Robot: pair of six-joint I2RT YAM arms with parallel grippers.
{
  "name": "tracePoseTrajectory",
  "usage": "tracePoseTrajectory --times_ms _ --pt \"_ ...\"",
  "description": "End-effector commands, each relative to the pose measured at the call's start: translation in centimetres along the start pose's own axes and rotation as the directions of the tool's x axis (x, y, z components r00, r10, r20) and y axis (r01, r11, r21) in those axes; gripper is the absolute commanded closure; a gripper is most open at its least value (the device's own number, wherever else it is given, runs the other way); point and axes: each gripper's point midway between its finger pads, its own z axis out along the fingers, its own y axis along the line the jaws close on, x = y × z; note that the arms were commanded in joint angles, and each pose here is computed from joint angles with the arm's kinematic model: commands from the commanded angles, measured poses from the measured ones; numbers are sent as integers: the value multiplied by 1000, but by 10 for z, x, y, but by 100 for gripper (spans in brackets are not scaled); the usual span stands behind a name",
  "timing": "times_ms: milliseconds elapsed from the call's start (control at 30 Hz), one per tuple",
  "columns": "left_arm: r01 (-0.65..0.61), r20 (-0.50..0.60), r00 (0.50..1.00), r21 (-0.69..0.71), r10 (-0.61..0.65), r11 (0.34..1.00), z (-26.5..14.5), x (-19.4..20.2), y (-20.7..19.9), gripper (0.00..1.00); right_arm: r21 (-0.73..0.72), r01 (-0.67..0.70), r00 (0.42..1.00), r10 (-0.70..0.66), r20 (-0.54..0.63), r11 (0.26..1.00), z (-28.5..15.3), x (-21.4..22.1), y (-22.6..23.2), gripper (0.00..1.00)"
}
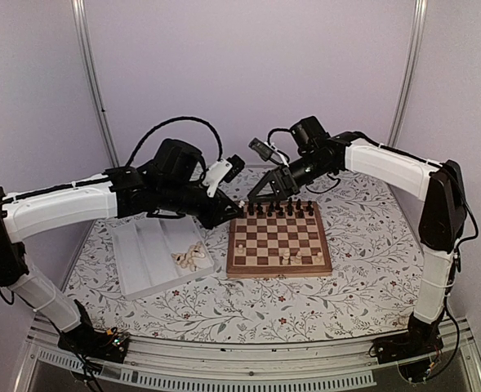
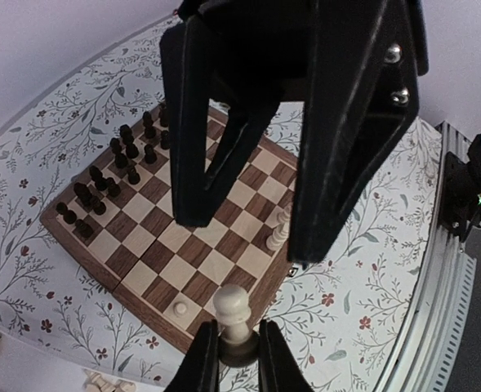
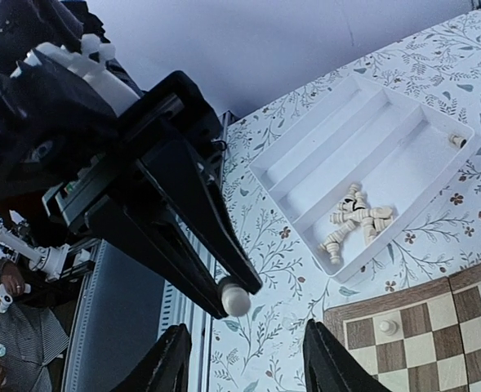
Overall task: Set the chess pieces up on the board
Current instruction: Place the chess piece on the chessboard.
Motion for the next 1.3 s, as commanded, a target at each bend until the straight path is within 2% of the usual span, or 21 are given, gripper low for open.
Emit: tracePoseTrajectory --times_ms 0,133,367,500,600,700,767,900,967,1100,1267 --pt "-60 51 997 57 57 997 8 -19 -20 94 -115 -30 1000 31 5 993 7 -3 20 51" --pt "-74 56 996 63 70 995 11 -24 -24 94 -135 -41 999 41 0 990 10 -1 22 53" --pt "-77 72 995 53 73 996 11 -29 -24 94 -165 -71 997 70 -11 984 12 8 22 65" --pt "-78 80 994 44 74 996 11 -31 -23 94 -167 -76 997 74 -14 983 13 11 21 68" --pt "-78 80 994 43 75 996 12 -31 -23 94 -164 -75 997 74 -13 984 13 11 21 75" --pt "-77 80 994 34 74 996 13 -31 -21 93 -156 -75 997 74 -16 985 14 12 19 87" --pt "-73 76 995 19 72 997 15 -29 -18 85 -132 -62 998 61 -16 989 14 11 17 93" --pt "-94 42 995 -31 95 995 17 -19 -9 62 -23 -26 1000 26 -16 999 6 10 4 96" --pt "-118 15 993 -71 120 990 12 -13 -1 55 57 0 1000 1 -16 998 -7 10 -5 96" --pt "-168 -33 986 -192 165 967 -5 -1 30 51 295 48 998 -36 -45 954 -45 25 -34 96" --pt "-92 -4 996 -237 94 967 -21 1 60 50 569 129 983 -28 -184 812 -89 76 -69 96"
